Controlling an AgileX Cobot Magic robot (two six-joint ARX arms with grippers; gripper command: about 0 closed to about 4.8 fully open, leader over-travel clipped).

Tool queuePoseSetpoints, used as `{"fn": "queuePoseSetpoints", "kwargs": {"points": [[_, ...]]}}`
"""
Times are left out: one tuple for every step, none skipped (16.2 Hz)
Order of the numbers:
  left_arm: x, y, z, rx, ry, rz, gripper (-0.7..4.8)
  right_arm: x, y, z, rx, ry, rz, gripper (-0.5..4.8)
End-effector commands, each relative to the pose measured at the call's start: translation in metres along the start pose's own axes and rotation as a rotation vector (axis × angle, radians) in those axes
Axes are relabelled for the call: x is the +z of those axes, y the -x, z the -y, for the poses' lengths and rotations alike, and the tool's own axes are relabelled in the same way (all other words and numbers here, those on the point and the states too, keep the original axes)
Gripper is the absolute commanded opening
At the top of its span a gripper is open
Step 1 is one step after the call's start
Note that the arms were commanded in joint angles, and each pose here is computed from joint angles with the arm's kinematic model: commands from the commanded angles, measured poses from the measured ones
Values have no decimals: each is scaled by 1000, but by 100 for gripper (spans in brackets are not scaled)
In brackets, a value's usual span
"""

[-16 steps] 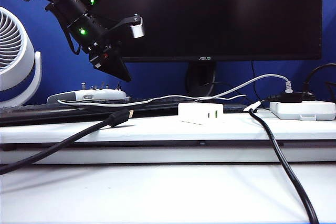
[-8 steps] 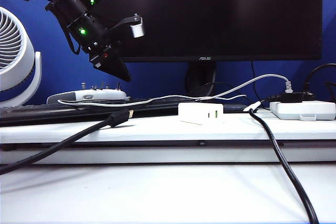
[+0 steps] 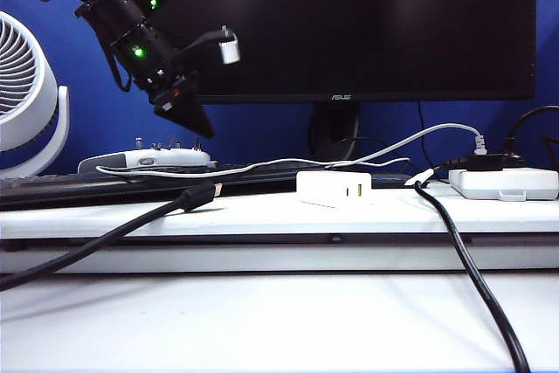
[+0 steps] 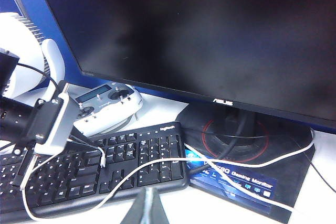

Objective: Pick up the Type-C charging cable and the charging base, insert one end of the Type-C charger into the corresponding slot on the base, and finally place the plugged-in charger back on the table.

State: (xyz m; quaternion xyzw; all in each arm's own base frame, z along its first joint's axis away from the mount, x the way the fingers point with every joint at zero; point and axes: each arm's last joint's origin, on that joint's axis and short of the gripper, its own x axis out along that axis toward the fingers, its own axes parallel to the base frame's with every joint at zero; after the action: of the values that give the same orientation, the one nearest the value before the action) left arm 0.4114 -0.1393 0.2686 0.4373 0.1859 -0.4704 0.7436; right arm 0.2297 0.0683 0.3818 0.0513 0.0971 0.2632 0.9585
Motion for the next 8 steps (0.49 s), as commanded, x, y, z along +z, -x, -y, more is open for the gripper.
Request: {"fn": "queuePoseSetpoints", "kwargs": {"points": [[-2, 1, 3, -27, -81, -37, 371, 4, 2, -1, 8, 7, 24, -1], [-2, 2, 3, -26, -131, -38, 398, 4, 2, -1, 8, 7, 24, -1], [-2, 1, 2, -19, -163, -33, 398, 4, 2, -1, 8, 7, 24, -1], [-2, 0, 1, -13, -191, -28, 398, 4, 2, -1, 8, 7, 24, -1], [-2, -2, 1, -11, -207, -23, 394, 4, 2, -1, 8, 7, 24, -1], [-4, -7, 0, -7, -209, -22, 394, 4, 2, -1, 8, 7, 25, -1], [-6, -11, 0, -6, -209, -21, 394, 4, 2, -1, 8, 7, 24, -1], [-8, -16, 0, -8, -209, -22, 394, 4, 2, -1, 8, 7, 24, -1]]}}
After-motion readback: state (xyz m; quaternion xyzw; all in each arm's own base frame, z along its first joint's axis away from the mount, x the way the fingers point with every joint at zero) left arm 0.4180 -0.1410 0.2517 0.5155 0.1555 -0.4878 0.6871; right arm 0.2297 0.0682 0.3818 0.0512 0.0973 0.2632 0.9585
